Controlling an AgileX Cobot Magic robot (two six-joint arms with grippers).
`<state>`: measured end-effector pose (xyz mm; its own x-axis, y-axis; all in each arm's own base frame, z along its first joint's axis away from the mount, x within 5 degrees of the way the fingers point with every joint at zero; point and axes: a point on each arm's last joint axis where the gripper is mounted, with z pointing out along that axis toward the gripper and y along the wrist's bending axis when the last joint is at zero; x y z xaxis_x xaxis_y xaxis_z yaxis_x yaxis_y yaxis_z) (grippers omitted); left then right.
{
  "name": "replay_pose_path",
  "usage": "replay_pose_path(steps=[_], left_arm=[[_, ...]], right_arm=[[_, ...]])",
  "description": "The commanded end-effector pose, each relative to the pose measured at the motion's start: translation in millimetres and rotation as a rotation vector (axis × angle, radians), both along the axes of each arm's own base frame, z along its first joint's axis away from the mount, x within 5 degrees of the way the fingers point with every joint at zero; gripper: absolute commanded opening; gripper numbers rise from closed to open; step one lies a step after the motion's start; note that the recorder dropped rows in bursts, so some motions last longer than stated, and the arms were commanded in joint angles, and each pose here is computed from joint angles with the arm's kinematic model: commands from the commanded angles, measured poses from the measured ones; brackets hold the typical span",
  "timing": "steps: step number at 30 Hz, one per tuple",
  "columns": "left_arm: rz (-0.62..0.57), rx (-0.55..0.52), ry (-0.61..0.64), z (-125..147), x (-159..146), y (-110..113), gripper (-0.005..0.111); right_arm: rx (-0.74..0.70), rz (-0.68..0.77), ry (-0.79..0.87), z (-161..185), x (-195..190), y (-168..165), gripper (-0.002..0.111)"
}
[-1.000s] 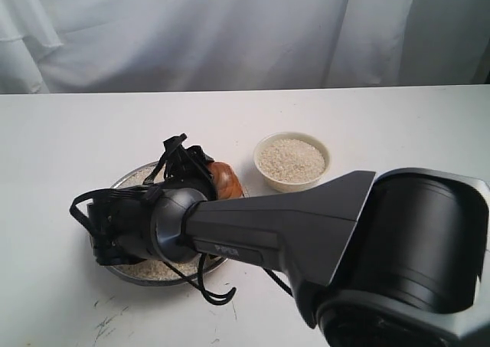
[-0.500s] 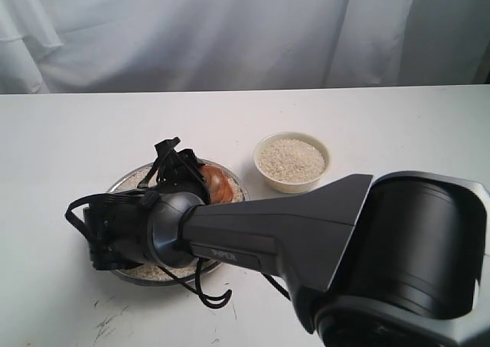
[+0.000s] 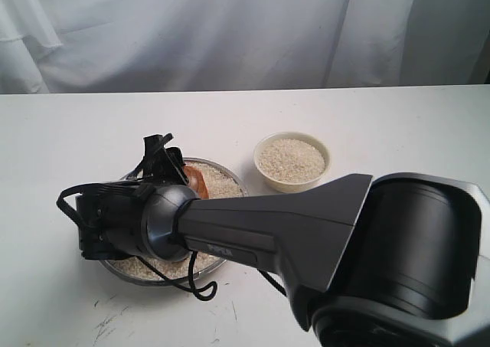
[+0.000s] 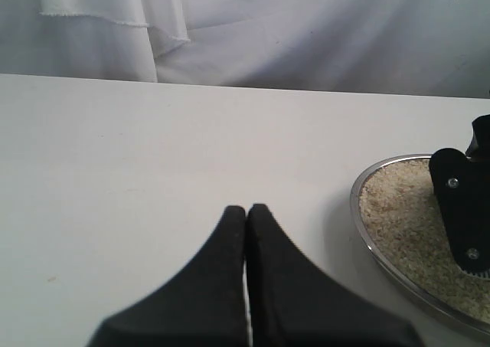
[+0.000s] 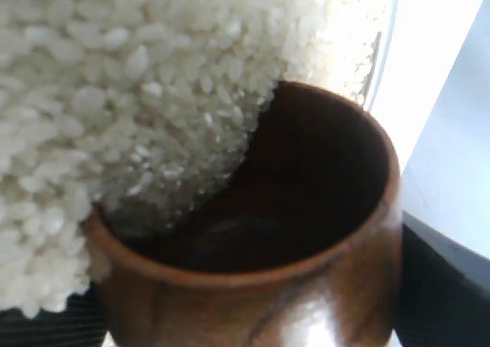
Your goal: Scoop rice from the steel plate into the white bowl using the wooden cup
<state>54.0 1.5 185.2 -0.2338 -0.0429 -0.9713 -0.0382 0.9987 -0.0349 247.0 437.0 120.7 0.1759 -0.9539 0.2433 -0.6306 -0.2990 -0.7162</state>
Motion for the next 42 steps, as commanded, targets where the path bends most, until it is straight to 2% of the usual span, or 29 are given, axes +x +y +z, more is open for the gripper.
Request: replay_pose_path(steps=[1, 22, 36, 42], left_arm=[[-0.003, 0.000, -0.006, -0.8, 0.0, -0.1, 0.000], [-0.003, 0.000, -0.006, -0.8, 0.0, -0.1, 0.000], [-0.003, 0.000, -0.006, -0.8, 0.0, -0.1, 0.000], [-0.003, 0.000, -0.006, -0.8, 0.0, -0.1, 0.000]], right_arm=[[0.023, 0.010, 0.014, -1.1, -2.2, 4.0, 0.000], [0.134, -0.055, 0.043, -7.0, 3.1, 3.9, 0.000], [0.256, -0.137, 0.141, 3.4, 24.3, -7.8, 0.000], [0.330, -0.107, 0.179, 2.3, 26.6, -3.0, 0.000]])
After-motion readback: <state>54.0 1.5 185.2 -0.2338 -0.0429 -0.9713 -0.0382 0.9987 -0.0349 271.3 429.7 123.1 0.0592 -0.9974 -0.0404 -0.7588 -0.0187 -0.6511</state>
